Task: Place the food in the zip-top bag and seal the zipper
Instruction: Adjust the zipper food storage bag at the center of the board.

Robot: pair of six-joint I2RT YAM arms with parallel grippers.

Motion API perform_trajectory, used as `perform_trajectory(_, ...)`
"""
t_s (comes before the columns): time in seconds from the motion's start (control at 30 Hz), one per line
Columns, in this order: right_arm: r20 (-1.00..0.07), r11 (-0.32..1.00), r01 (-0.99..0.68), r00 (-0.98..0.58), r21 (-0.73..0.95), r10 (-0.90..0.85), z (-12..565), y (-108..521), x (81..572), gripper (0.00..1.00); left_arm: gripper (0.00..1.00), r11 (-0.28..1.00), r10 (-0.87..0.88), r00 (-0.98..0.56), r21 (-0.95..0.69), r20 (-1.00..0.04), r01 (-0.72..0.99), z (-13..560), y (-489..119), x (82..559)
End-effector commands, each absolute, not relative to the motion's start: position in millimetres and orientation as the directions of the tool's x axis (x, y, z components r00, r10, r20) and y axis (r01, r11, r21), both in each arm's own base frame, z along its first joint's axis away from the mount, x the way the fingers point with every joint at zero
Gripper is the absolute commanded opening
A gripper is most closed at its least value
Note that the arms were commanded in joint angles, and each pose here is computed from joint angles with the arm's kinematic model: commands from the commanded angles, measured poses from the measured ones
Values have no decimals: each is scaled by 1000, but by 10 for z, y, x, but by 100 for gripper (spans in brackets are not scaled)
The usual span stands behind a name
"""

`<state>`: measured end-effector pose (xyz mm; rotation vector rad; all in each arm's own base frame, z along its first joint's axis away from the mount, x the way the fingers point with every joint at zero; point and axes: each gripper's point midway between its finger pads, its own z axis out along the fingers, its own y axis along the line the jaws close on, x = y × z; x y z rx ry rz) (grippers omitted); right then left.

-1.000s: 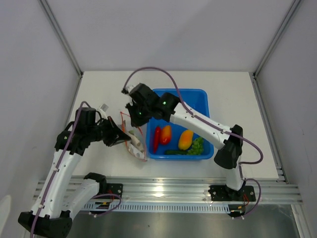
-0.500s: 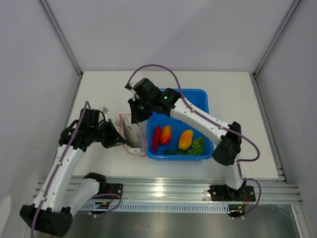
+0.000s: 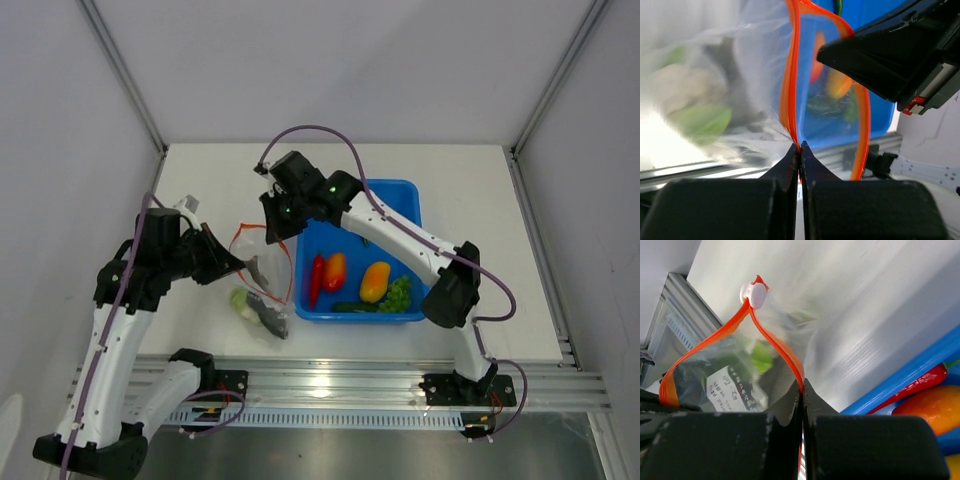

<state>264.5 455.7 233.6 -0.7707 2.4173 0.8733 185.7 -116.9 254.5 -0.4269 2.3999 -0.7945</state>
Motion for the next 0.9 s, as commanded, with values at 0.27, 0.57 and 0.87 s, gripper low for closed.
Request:
perform_trajectory(0.27,-541,679,-600,-768,423,-342,2263,4403,2737,0,0,760,-444,-794,-644,-416,-88,2419,-1208,1865)
perform_trajectory(0.57,-618,666,-619,-730,416,-292,2479,4371,2868,0,1,759,-422,-857,-633,-295,-155,2103,-1274,1922)
perform_trajectory(0.87,-629,668,-630,-716,396,-303,2494,4338,2971,0,1,767,-459,-767,-635,-448,-88,2594,-1177,2040)
